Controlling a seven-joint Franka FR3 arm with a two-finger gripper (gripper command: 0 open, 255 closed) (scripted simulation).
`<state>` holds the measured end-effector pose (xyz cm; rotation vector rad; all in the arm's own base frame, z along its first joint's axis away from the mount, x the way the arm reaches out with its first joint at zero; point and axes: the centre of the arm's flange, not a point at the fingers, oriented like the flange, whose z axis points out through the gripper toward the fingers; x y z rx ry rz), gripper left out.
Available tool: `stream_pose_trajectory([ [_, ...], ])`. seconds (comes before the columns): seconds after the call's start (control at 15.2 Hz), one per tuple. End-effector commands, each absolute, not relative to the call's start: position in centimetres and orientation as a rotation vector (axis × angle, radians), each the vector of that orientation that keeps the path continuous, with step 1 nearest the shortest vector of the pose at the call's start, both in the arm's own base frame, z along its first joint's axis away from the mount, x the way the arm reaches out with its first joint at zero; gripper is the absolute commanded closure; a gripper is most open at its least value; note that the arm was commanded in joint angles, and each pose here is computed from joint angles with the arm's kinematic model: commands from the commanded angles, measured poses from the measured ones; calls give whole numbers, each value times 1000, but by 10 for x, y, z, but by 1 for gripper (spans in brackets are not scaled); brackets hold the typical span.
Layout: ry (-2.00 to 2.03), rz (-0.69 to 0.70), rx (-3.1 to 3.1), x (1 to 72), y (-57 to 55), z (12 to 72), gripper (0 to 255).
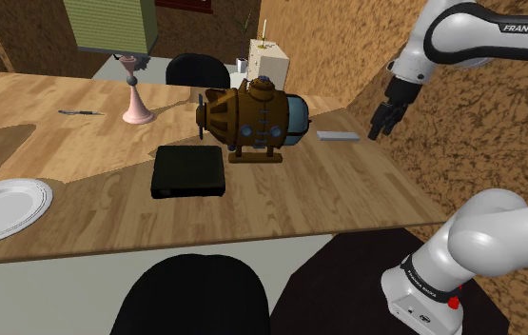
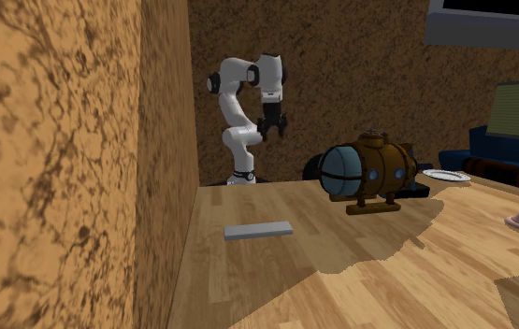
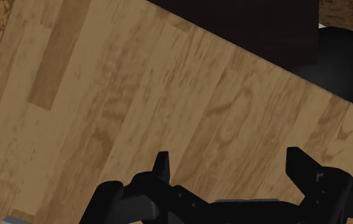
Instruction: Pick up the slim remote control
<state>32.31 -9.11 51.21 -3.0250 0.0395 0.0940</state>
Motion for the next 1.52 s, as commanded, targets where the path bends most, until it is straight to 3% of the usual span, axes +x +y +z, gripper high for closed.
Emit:
stream_pose_trajectory([
  [0.0, -51, 86, -3034, 327, -110, 497, 0],
  [1.45, -968, 16, -2969, 462, -308, 367, 0],
])
